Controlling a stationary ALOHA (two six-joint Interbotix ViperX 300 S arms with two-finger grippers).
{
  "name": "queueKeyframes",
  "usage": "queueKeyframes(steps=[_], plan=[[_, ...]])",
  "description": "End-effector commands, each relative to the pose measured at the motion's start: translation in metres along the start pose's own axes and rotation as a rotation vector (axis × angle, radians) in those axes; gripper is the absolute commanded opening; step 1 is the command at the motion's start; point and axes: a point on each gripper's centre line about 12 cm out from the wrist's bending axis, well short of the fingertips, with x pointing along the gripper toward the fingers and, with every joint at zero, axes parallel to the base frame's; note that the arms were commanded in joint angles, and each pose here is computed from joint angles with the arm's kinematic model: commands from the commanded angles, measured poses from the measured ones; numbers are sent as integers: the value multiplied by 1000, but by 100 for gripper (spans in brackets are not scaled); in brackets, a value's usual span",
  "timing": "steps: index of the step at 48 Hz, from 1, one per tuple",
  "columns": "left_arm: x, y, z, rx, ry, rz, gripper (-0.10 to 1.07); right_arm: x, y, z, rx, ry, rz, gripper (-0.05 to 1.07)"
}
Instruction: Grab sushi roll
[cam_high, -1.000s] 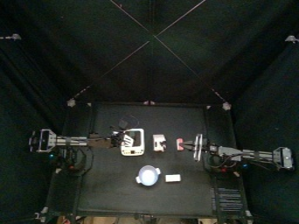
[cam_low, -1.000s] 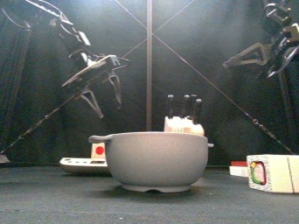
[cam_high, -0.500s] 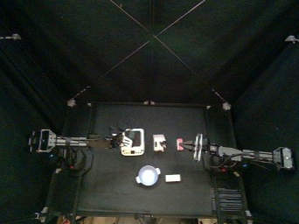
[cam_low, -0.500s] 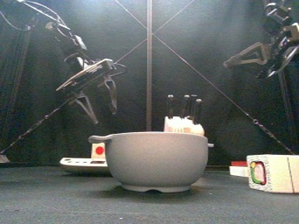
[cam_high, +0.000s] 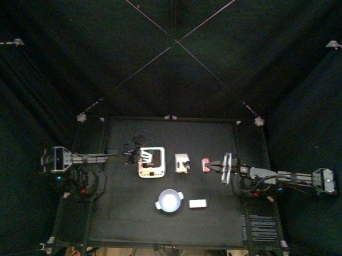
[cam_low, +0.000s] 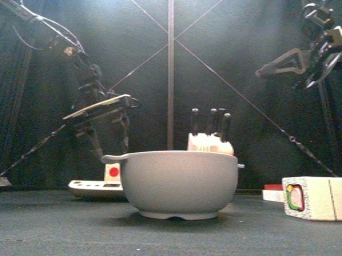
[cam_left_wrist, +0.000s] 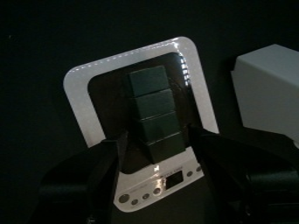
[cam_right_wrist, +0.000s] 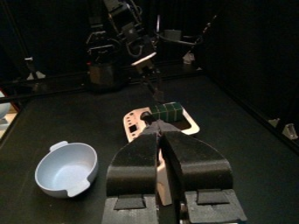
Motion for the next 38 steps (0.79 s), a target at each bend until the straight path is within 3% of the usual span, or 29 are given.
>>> queueKeyframes(steps=[1, 25, 38], plan=[[2, -3, 8, -20, -7, -3, 91, 2, 0, 6, 0, -17, 0, 1], [24, -21, 14, -19, 11, 36, 91, 2, 0, 6, 0, -15, -1, 1], [34, -18, 14, -24, 23, 64, 91, 2, 0, 7, 0, -18, -1, 1]])
